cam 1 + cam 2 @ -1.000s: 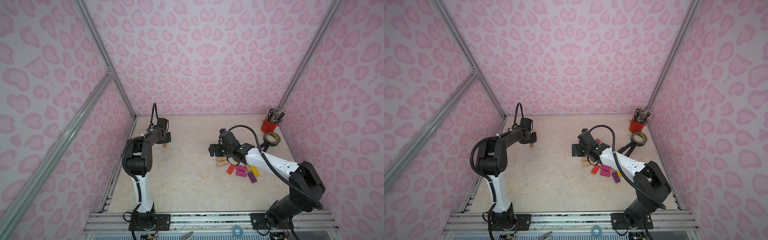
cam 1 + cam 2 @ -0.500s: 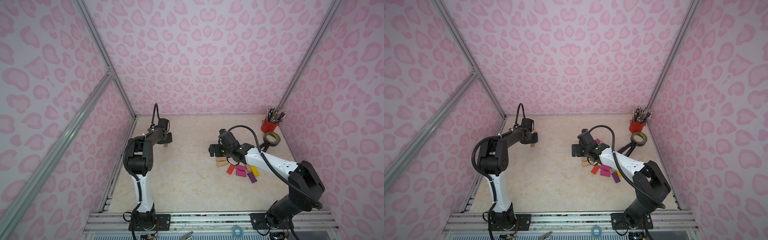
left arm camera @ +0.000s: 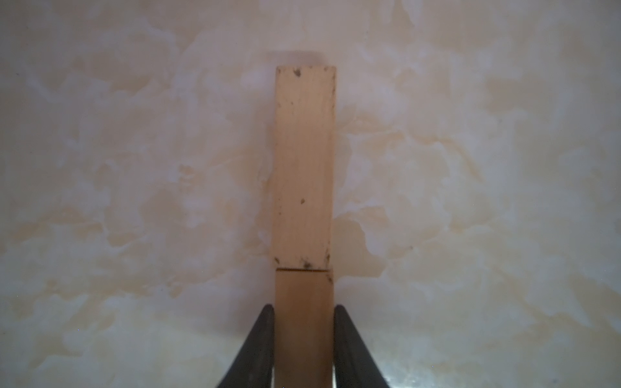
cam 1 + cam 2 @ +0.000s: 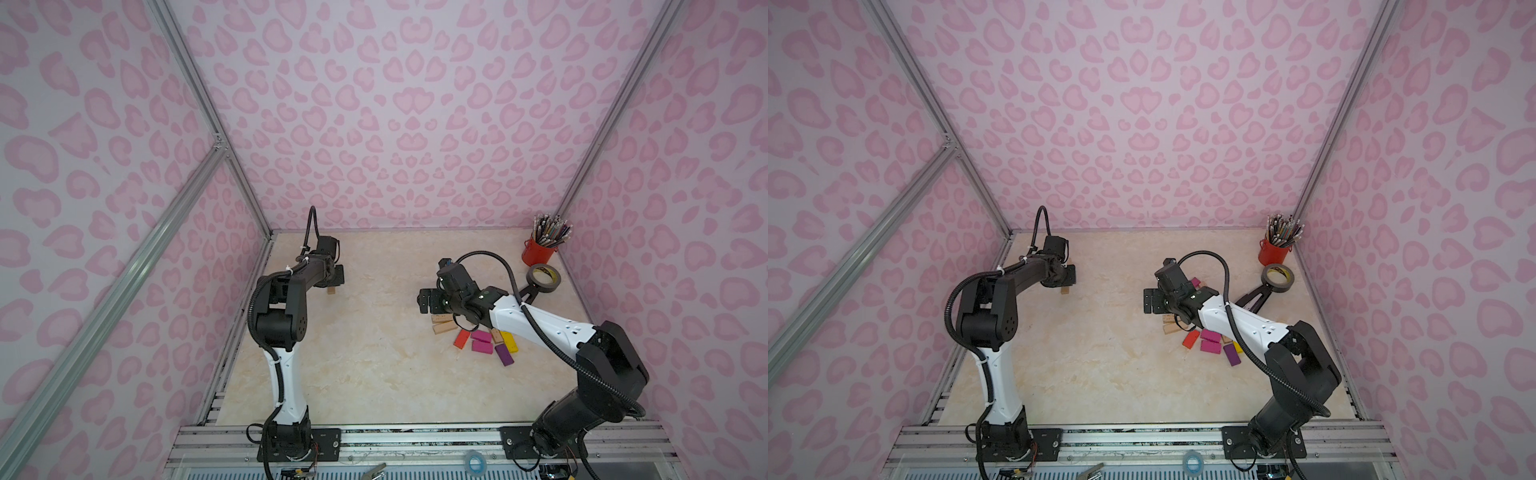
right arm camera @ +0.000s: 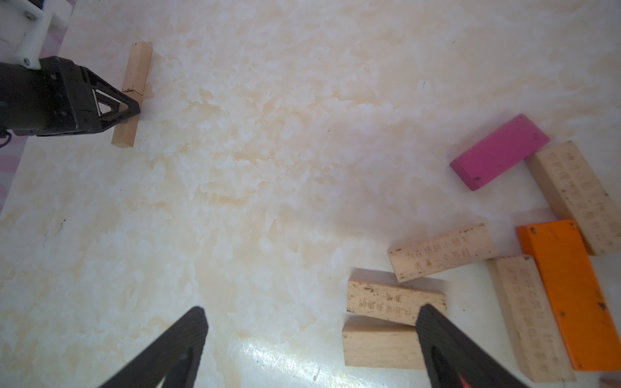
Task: Assemble the letter k with building blocks
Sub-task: Assemble the building block at the center of the board.
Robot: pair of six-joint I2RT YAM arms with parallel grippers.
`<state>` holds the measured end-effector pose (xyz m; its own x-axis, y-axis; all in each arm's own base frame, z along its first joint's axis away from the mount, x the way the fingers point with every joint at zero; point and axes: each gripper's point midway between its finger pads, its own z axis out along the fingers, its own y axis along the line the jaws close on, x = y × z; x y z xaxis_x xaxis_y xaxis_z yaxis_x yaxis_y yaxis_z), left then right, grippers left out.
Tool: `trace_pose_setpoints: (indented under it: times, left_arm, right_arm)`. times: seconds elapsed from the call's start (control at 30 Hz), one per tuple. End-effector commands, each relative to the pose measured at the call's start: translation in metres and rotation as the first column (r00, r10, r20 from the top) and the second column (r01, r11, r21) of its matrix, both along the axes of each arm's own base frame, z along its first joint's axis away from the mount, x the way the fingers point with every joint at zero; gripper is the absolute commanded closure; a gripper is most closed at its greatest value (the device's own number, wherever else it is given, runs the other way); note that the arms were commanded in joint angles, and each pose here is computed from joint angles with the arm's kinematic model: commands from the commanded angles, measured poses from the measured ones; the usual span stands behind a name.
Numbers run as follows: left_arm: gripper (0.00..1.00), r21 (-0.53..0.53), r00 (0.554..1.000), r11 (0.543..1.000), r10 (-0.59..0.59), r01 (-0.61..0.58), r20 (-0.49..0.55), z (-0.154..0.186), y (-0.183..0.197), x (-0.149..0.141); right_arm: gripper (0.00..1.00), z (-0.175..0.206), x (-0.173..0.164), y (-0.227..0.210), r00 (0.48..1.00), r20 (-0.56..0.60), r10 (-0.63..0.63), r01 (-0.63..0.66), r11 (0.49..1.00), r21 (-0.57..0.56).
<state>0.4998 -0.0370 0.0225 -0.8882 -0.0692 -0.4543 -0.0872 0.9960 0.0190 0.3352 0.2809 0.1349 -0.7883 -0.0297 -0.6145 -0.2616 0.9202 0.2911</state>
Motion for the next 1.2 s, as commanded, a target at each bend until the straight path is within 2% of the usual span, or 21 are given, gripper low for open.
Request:
trace_pose_setpoints:
  times: [0.0,1.17]
  left_arm:
    - [0.69,0.011,1.0,1.0,0.008,-0.008,-0.004,0.0013,0.0041,-0.0001]
    - [0.67,-0.013,1.0,1.0,-0.001,0.001,-0.001,0.0019,-0.0002,0.0032]
  right_arm:
    - [0.02,-0.0037,-0.0011,-0.0015,1.0,-0.011,-0.004,0.004,1.0,-0.012]
    - [0.01,-0.0031,-0.0002,-0.0002,1.0,-0.014,-0.007,0.007,1.0,-0.005]
